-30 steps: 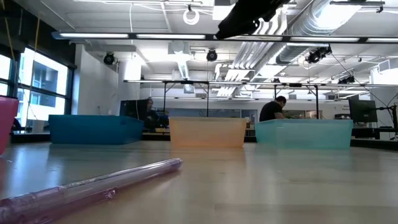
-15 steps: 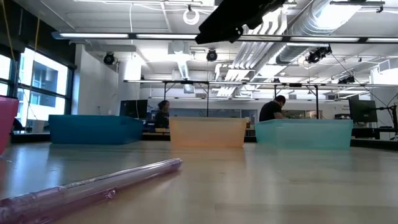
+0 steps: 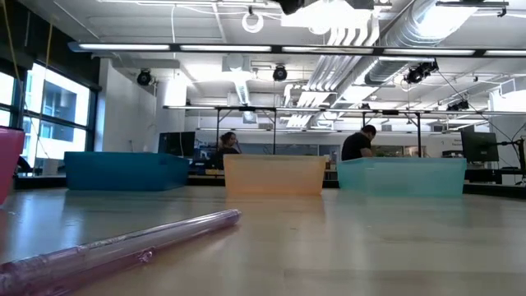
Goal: Sort crayons/erasers/pens/pencils in bins
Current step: Put the crayon into the pink bin, then put the purple pen into the blue bin
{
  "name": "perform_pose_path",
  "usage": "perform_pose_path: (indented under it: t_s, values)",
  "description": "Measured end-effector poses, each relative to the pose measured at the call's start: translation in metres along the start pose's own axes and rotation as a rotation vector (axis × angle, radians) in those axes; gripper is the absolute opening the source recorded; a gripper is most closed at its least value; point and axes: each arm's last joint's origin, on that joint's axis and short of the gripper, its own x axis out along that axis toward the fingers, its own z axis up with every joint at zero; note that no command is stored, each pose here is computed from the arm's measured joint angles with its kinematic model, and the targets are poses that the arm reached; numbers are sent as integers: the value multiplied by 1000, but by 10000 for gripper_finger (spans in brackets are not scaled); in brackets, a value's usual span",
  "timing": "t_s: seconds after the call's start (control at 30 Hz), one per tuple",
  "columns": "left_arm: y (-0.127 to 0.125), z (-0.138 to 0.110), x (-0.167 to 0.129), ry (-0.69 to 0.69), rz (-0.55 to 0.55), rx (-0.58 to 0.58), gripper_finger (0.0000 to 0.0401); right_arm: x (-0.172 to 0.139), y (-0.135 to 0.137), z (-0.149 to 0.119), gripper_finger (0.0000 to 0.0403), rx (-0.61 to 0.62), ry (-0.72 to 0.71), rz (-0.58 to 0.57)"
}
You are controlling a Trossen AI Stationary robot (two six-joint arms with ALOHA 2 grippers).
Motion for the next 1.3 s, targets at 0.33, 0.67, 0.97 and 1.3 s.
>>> perform_pose_path:
  t_s: [0.33,0.67,0.97,1.3]
  values:
    - [3,0,11,-6,-4,18,9,4,3,21,190,-17,-20,54]
    - [2,4,12,-74,-34,47,69,42,13,2,190,-18,145,181]
    - [-1,10,12,-49,-18,3,107,73,34,-14,190,-144,250,279]
    - [-1,21,4,-32,-40,49,102,97,47,-15,190,-231,421,329]
